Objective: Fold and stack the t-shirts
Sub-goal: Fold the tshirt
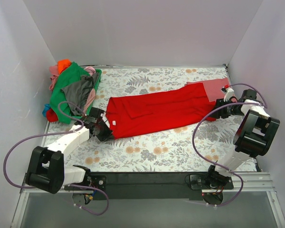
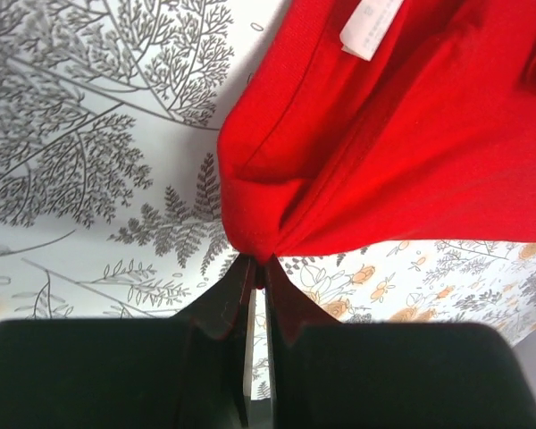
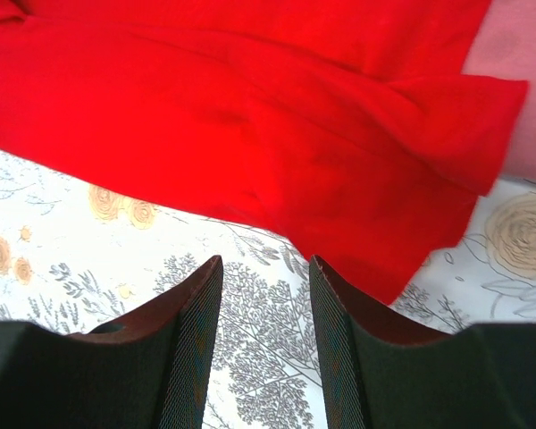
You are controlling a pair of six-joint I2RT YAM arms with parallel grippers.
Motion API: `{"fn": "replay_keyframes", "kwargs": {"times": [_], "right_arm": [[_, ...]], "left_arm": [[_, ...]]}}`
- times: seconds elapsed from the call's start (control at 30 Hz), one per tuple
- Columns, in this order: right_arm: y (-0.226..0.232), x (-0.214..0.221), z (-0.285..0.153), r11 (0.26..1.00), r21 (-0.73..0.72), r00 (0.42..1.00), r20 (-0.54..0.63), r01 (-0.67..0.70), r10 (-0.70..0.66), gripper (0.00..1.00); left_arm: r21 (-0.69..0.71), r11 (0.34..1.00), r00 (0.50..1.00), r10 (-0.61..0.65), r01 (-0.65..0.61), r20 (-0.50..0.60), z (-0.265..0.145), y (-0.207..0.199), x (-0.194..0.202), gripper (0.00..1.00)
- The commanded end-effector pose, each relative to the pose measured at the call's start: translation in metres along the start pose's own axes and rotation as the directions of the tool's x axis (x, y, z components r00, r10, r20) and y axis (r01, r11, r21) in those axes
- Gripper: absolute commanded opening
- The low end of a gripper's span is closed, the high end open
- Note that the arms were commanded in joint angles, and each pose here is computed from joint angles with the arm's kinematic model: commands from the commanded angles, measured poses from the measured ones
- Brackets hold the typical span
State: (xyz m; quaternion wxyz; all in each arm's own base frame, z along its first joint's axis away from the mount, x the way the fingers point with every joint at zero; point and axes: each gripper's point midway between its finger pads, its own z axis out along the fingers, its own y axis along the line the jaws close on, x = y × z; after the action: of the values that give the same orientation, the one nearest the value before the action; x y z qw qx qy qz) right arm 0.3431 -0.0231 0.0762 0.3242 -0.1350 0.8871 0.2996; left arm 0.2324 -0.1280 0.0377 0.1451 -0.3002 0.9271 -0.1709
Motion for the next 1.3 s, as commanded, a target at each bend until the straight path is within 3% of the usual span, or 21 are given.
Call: {"fn": "replay_keyframes", "kwargs": {"times": [0.0, 0.37, 0.9, 1.03, 1.07, 1.13, 1.2, 1.27], "right_arm": [[-0.005, -0.011, -0.014, 0.997, 0.068, 0.999, 0.008, 0.033, -0.034, 0.51], [-0.032, -0.001, -0.017, 0.983, 0.182, 0.998, -0.054, -0.018, 0.028, 0.51], [-0.033, 0.027, 0.006, 0.990, 0.111, 0.988, -0.118, -0.091, 0.104, 0.50], [-0.032, 0.021, 0.008, 0.991, 0.096, 0.989, -0.107, -0.088, 0.098, 0.36], [-0.032, 0.020, 0.007, 0.992, 0.098, 0.990, -0.103, -0.084, 0.094, 0.25], [-0.032, 0.014, 0.004, 0.992, 0.103, 0.993, -0.093, -0.069, 0.079, 0.16], [-0.034, 0.007, 0.001, 0.992, 0.115, 0.994, -0.084, -0.054, 0.064, 0.01], [-0.036, 0.001, -0.002, 0.990, 0.134, 0.996, -0.077, -0.039, 0.049, 0.01]], "left_arm": [[-0.039, 0.999, 0.998, -0.030, 0.032, 0.047, -0.012, 0.014, -0.003, 0.00], [-0.003, 0.996, 0.994, -0.085, 0.086, 0.072, -0.036, 0.023, -0.008, 0.00], [0.023, 0.997, 0.995, -0.076, 0.074, 0.067, -0.039, 0.020, -0.009, 0.00], [0.023, 0.997, 0.995, -0.077, 0.076, 0.065, -0.039, 0.020, -0.009, 0.00], [0.025, 0.997, 0.995, -0.077, 0.076, 0.067, -0.040, 0.020, -0.009, 0.00], [0.024, 0.997, 0.995, -0.077, 0.076, 0.068, -0.040, 0.020, -0.010, 0.00], [0.019, 0.997, 0.994, -0.076, 0.075, 0.074, -0.040, 0.020, -0.011, 0.00], [0.018, 0.997, 0.994, -0.074, 0.073, 0.077, -0.040, 0.020, -0.012, 0.00]]}}
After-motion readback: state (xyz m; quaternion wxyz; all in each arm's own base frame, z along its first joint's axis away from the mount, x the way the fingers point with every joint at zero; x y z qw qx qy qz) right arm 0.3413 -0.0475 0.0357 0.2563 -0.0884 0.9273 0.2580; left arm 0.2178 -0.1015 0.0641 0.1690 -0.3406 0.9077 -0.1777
